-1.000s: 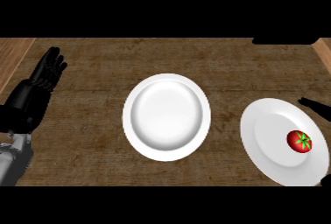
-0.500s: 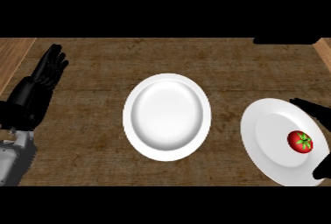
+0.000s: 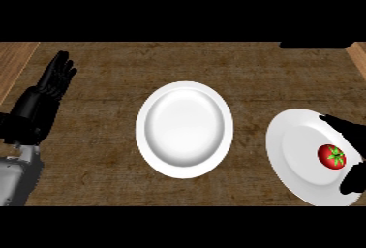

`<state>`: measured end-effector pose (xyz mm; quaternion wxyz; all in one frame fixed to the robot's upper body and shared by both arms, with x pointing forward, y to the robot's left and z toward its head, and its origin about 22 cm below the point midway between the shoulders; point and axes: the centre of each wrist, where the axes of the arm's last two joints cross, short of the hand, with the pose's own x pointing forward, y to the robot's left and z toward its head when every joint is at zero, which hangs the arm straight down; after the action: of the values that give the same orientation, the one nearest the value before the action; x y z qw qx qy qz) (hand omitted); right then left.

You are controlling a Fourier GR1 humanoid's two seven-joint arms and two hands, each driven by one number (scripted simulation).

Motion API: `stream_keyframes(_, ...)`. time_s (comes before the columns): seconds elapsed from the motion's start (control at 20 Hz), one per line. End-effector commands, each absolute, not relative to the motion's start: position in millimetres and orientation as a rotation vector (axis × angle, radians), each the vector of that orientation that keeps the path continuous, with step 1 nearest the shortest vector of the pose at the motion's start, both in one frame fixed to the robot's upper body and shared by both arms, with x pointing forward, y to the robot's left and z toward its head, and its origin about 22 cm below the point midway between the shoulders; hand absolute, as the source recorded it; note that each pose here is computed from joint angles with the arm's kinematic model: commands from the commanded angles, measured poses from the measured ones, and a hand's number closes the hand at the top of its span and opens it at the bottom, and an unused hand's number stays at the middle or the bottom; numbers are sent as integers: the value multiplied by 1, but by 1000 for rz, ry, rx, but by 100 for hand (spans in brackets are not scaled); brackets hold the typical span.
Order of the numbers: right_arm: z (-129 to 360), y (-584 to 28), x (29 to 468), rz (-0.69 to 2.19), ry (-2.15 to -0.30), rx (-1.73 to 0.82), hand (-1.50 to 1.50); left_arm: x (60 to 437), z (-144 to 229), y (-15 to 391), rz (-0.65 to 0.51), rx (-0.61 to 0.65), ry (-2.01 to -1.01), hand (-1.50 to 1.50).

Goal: Pick the tomato from the plate and place it in the plate

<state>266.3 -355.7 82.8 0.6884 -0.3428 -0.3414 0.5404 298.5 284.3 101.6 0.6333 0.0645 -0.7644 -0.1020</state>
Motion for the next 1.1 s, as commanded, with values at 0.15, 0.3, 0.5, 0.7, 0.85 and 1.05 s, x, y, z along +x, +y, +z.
stream_keyframes(0.15,73,-363,281,1237,-709,-737,-150,303,101,285,-227,136,-1737,0)
stream_keyframes(0.3,29,-366,256,1250,-703,-691,-150,296,113,281,-225,144,-1745,0)
stream_keyframes(0.5,16,-365,264,1229,-688,-702,-150,301,125,283,-220,142,-1740,0)
stream_keyframes(0.7,1,-378,275,1248,-631,-740,-150,305,108,305,-233,147,-1755,0)
stream_keyframes(0.85,10,-360,290,1203,-776,-715,150,298,95,272,-226,168,-1756,0)
stream_keyframes(1.05,-3,-379,271,1227,-923,-901,150,290,110,285,-218,132,-1751,0)
